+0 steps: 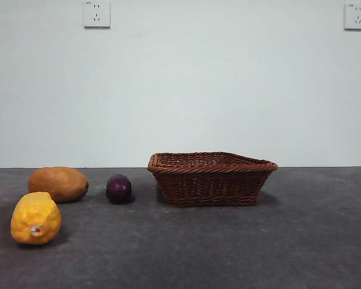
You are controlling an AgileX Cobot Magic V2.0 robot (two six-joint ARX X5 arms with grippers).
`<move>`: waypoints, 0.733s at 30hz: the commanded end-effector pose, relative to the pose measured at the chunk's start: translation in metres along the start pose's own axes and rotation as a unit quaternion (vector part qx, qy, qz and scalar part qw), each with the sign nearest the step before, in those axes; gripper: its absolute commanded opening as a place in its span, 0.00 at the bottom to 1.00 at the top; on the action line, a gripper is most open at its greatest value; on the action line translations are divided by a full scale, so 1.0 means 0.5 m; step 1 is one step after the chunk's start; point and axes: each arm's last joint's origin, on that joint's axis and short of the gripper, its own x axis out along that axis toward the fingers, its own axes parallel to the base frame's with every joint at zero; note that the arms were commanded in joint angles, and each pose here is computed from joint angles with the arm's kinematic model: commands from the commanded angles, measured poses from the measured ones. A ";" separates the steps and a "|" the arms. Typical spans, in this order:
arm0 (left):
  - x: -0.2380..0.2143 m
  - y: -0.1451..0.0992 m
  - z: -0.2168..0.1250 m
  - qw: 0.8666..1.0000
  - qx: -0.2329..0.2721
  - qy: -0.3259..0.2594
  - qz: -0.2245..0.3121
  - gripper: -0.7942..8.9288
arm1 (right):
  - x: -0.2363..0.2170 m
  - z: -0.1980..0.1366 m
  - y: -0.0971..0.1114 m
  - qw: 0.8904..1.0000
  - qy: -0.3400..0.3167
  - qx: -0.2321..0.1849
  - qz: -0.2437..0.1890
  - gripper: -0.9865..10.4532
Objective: Help me put the vegetables on the table into the basket
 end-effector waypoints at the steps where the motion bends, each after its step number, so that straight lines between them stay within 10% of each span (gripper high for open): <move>1: -0.001 -0.004 0.002 0.999 0.008 -0.002 -0.031 0.57 | -0.002 0.003 0.002 1.000 -0.005 -0.007 0.010 0.30; 2: -0.002 -0.005 0.002 0.999 0.008 -0.002 -0.036 0.74 | -0.002 0.003 0.003 1.000 -0.005 -0.006 0.015 0.41; 5: -0.003 -0.006 0.004 0.999 0.009 -0.003 -0.037 0.80 | -0.002 0.002 0.003 1.000 -0.002 -0.003 0.018 0.62; 14: 0.012 0.002 0.007 0.999 -0.011 0.012 -0.038 0.80 | 0.021 0.015 -0.008 0.999 0.005 0.017 0.027 0.62; 22: 0.027 0.010 0.014 0.999 -0.019 0.018 -0.038 0.80 | 0.182 0.183 -0.033 0.996 0.045 0.007 0.076 0.61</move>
